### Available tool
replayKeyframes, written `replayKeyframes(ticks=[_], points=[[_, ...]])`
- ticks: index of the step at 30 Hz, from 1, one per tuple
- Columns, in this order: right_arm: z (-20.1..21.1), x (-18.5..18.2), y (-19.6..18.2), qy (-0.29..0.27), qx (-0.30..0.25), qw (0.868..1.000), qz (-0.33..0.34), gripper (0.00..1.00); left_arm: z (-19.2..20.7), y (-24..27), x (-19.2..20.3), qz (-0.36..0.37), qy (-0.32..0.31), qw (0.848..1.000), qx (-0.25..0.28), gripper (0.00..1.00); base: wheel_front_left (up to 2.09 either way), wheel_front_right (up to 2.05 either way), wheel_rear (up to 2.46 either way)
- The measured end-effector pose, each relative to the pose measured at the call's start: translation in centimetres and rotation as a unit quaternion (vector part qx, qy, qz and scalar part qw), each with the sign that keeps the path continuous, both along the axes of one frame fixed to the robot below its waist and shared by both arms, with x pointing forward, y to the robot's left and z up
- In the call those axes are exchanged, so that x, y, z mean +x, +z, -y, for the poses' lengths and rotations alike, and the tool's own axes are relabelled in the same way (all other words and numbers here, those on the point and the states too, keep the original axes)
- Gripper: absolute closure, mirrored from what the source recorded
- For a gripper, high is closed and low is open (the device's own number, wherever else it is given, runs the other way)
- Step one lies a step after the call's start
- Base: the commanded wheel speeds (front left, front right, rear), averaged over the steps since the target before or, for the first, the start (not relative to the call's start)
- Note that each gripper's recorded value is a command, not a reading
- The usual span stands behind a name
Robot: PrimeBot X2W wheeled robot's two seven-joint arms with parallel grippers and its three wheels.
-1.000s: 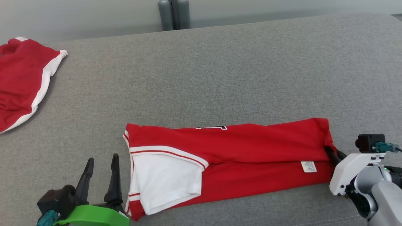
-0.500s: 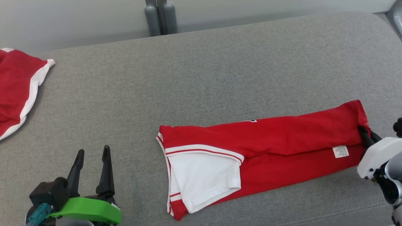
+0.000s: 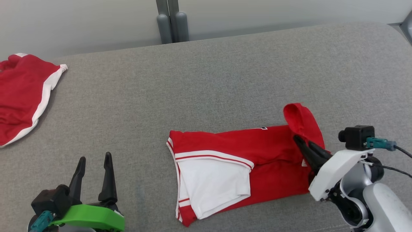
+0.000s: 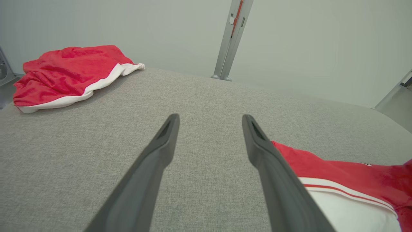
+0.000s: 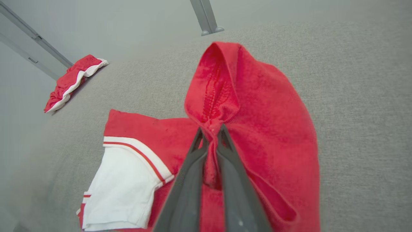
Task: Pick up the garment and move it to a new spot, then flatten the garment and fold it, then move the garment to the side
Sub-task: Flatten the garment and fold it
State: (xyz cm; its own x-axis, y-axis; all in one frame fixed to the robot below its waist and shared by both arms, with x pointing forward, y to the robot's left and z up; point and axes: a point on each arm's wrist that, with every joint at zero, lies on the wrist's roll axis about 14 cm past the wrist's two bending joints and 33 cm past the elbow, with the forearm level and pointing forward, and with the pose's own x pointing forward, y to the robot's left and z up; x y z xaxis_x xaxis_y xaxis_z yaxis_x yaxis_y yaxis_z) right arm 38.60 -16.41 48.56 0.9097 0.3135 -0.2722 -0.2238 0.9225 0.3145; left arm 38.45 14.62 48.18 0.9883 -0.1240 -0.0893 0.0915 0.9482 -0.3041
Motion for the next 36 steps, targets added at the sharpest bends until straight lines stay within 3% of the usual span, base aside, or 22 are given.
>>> replayKeyframes(ticks=[13, 27, 28, 29, 30, 31, 36], points=[[-13.3, -2.0, 0.2, 0.140, 0.110, 0.984, -0.031, 1.00, -0.8, -0.3, -1.2, -0.004, 0.011, 1.000, -0.004, 0.00, 0.00, 0.00, 0.00], [-18.2, -0.8, -1.7, 0.155, 0.162, 0.972, -0.065, 1.00, -1.4, -0.7, -2.3, -0.011, 0.020, 1.000, -0.006, 0.00, 0.00, 0.00, 0.00], [-18.5, -0.9, -1.8, 0.158, 0.169, 0.970, -0.069, 0.94, -1.4, -0.7, -2.3, -0.011, 0.021, 1.000, -0.006, 0.00, 0.00, 0.00, 0.00], [-18.8, -0.9, -1.8, 0.159, 0.175, 0.969, -0.071, 0.76, -1.5, -0.7, -2.3, -0.011, 0.021, 1.000, -0.006, 0.00, 0.00, 0.00, 0.00], [-19.4, -1.1, -1.8, 0.165, 0.186, 0.966, -0.075, 0.22, -1.5, -0.7, -2.2, -0.010, 0.022, 1.000, -0.006, 0.00, 0.00, 0.00, 0.00], [-19.7, -1.1, -1.6, 0.167, 0.192, 0.964, -0.075, 0.00, -1.6, -0.7, -2.2, -0.011, 0.023, 1.000, -0.006, 0.00, 0.00, 0.00, 0.00], [-20.4, -0.7, -0.6, 0.166, 0.218, 0.960, -0.062, 0.00, -1.5, -0.9, -2.2, -0.013, 0.022, 1.000, -0.006, 0.00, 0.00, 0.00, 0.00]])
